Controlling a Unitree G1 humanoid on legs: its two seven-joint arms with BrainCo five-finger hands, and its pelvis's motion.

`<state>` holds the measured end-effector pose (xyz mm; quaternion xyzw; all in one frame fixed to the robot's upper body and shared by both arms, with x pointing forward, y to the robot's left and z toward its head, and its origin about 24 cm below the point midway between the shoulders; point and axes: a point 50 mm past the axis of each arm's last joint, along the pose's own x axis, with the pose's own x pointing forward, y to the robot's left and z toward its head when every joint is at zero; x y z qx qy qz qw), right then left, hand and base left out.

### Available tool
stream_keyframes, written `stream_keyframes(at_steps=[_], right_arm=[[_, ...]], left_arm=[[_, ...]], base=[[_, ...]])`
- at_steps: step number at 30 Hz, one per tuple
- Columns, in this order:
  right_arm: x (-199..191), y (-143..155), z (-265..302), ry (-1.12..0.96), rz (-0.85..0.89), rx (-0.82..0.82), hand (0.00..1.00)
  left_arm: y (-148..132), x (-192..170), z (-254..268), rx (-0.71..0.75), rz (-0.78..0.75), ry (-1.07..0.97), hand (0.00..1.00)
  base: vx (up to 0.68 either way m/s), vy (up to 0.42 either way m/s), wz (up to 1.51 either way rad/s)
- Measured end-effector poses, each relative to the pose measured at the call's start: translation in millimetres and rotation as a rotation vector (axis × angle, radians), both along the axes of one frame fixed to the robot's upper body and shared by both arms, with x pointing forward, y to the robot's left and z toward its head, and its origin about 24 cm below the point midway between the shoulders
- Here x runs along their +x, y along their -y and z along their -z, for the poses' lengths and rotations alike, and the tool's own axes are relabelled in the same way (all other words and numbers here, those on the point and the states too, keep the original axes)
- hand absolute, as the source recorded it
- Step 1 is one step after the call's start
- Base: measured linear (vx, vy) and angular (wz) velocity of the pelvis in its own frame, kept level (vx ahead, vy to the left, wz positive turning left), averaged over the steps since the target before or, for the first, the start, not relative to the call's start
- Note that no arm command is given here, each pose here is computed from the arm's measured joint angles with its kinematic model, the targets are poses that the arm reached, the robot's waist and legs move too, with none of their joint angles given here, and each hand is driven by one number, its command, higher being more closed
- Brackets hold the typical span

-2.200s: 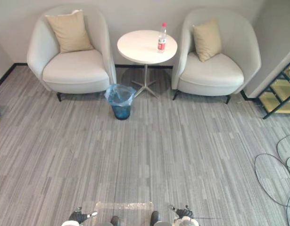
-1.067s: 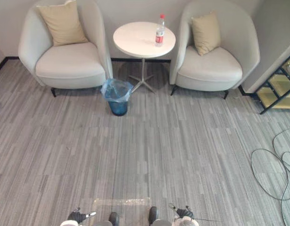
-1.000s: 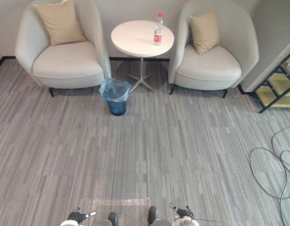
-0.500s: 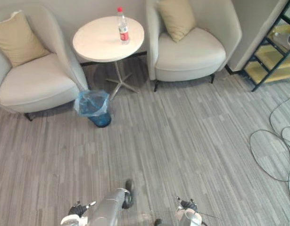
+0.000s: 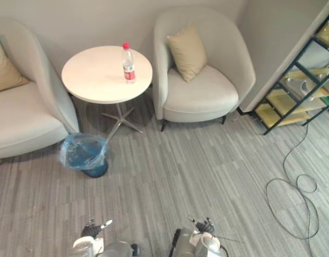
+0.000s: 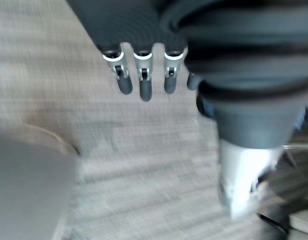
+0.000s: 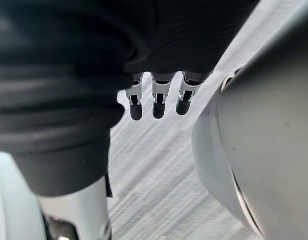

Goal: Gather rubbish on tea table into small bin, then transfer packed bag to large trash can.

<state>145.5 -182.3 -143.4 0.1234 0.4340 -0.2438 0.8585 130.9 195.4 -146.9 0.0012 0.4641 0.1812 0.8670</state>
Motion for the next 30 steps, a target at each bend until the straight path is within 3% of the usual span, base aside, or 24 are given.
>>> stream_keyframes(at_steps=[7, 13, 21, 30], right_arm=[[-6.3, 14.4, 0.2, -0.009, 0.002, -0.037, 0.00], [-8.2, -6.3, 4.8, -0.017, 0.053, 0.053, 0.00], [-8.5, -13.6, 8.7, -0.055, 0.036, 0.076, 0.00], [-2.6, -12.8, 3.7, -0.009, -0.045, 0.047, 0.00]], left_arm=[[24.6, -0.9, 4.0, -0.082, -0.047, -0.006, 0.00], [14.4, 15.3, -6.4, -0.042, -0.027, 0.072, 0.00], [-2.8, 14.5, -6.7, 0.010, 0.002, 0.060, 0.00], [-3.5, 2.4, 0.0, 0.019, 0.041, -0.012, 0.00]], base=[[0.41, -0.332, 0.85], [0.26, -0.178, 0.56], [0.33, 0.107, -0.11], [0.33, 0.118, 0.04]])
